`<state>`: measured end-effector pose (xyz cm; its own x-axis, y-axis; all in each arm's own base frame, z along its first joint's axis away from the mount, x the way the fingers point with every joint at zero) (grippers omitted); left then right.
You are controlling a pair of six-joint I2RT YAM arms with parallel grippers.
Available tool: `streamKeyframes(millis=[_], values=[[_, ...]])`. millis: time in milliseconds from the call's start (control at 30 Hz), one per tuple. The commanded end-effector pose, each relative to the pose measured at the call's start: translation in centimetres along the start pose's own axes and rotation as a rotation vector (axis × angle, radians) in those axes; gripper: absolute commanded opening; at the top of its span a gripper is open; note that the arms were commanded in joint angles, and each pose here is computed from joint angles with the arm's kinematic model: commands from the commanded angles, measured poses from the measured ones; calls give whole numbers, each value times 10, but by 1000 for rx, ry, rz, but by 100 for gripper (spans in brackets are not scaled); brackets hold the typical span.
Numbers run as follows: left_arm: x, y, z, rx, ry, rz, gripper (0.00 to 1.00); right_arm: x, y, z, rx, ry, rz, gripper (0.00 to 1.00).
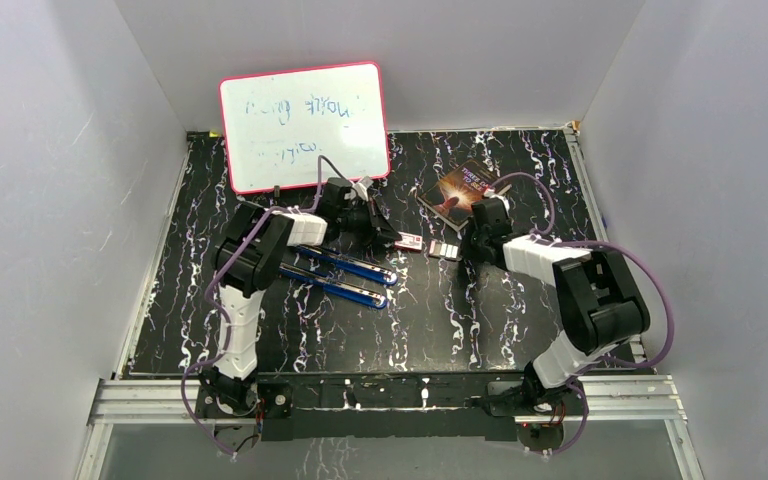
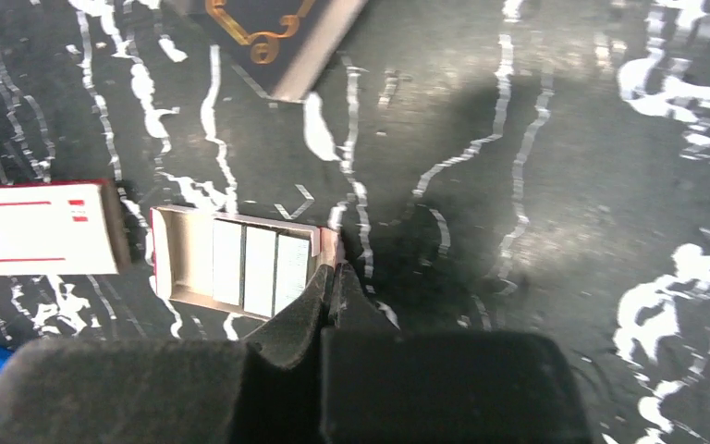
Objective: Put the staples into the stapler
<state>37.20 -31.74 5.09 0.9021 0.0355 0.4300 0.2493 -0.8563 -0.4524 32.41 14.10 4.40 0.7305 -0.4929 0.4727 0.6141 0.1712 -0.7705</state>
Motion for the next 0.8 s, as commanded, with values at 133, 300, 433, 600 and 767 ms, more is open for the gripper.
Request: streamKeyframes(millis=[133,300,433,600,767], values=[[29,-30,-7,20,47,-48,0,-5,-12,-37,-115,-44,28,0],[29,-31,-4,48,55,-34,35,-3,-17,-15,17,-77,42,11],[32,-40,-3,94,78,-36,51,4,-26,-2,91,-79,18,27],[41,-58,-1,162,109,-41,58,25,-45,-1,78,-74,-104,35],[43,-73,0,233,150,-13,63,44,-64,0,77,-85,-218,42]])
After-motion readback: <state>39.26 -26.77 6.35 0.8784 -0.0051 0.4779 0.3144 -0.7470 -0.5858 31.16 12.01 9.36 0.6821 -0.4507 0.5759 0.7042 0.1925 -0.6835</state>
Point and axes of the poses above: each gripper's point midway between its finger pads, its own y axis out along the fingers, its own z axis along the line the jaws close on, x = y × z, the point moved 3 cm from there along -y, back along the fingers, and after that the axes turned 15 degrees about y, right-handed, at the moved point
